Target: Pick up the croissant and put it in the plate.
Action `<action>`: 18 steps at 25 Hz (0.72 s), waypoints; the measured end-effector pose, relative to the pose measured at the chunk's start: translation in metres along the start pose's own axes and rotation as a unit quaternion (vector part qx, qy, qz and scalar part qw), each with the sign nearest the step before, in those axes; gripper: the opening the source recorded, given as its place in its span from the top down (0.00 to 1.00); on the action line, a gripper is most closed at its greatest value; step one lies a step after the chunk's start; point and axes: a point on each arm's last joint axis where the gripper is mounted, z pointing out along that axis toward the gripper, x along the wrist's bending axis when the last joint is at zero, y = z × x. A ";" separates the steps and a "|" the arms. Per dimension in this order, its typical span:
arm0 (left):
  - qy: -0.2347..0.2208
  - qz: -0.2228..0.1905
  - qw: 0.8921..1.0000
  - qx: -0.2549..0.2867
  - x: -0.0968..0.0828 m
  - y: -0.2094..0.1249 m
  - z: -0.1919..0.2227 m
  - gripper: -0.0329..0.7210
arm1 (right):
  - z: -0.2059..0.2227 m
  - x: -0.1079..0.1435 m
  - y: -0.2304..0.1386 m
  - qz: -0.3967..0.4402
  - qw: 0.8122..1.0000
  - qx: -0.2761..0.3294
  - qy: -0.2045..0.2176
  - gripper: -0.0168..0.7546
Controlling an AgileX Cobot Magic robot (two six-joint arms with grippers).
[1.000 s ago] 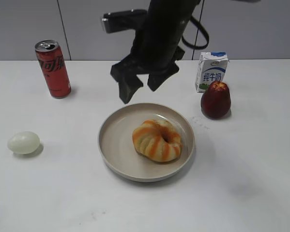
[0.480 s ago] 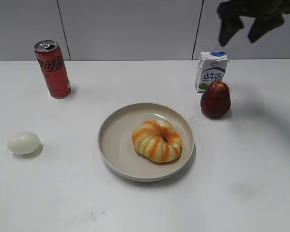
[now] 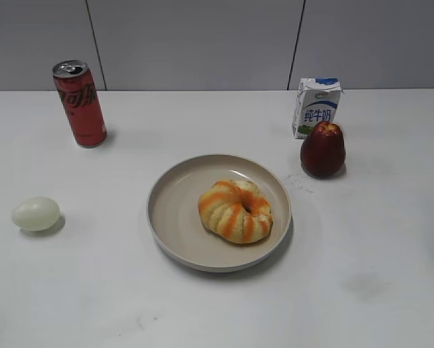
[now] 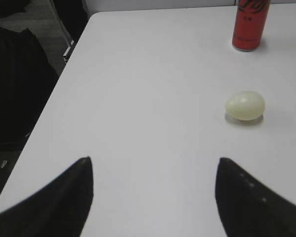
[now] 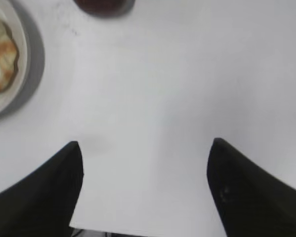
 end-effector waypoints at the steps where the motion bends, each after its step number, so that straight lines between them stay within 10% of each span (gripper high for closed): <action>1: 0.000 0.000 1.000 0.000 0.000 0.000 0.000 0.18 | -0.005 0.001 -0.018 0.000 1.000 -0.006 0.000 0.21; 18: 0.000 0.000 1.000 0.000 0.000 0.000 0.000 0.18 | -0.009 0.005 -0.222 -0.006 0.984 -0.179 -0.007 0.21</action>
